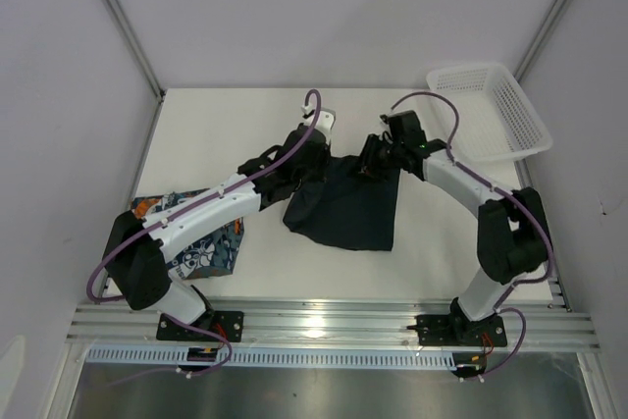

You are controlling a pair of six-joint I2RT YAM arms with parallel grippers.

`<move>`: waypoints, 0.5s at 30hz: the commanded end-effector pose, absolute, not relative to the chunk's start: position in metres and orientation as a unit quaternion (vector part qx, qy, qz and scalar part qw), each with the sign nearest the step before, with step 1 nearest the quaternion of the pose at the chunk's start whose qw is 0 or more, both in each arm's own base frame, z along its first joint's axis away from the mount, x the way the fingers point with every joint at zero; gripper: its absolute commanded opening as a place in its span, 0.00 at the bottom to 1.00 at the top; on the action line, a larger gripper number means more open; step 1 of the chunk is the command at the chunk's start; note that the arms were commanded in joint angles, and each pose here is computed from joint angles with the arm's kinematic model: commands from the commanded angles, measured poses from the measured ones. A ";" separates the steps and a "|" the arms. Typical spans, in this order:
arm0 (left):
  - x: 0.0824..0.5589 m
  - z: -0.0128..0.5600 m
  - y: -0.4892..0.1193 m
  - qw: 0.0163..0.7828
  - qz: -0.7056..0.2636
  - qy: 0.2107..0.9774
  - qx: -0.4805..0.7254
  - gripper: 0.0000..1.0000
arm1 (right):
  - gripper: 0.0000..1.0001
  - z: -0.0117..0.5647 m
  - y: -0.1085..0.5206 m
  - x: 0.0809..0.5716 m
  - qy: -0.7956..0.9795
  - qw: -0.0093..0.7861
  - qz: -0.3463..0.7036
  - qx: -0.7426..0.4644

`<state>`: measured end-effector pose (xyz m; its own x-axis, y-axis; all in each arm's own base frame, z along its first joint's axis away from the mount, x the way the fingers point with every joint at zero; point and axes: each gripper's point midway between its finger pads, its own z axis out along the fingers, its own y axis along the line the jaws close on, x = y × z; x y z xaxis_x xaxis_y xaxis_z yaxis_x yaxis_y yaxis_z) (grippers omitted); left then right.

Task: Fold and stack the shorts
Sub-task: Fold the shorts

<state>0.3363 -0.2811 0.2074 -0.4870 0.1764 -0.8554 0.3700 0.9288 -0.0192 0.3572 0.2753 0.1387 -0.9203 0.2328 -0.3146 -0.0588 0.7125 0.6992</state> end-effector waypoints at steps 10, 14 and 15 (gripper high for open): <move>0.339 0.241 -0.304 0.518 -0.101 0.830 0.178 0.01 | 0.31 0.107 0.139 0.322 0.941 0.237 0.223 0.095; 0.338 0.243 -0.313 0.520 -0.098 0.828 0.184 0.01 | 0.28 0.087 0.138 0.326 0.944 0.220 0.223 0.101; 0.338 0.242 -0.314 0.520 -0.096 0.828 0.186 0.01 | 0.27 0.084 0.139 0.327 0.945 0.218 0.223 0.102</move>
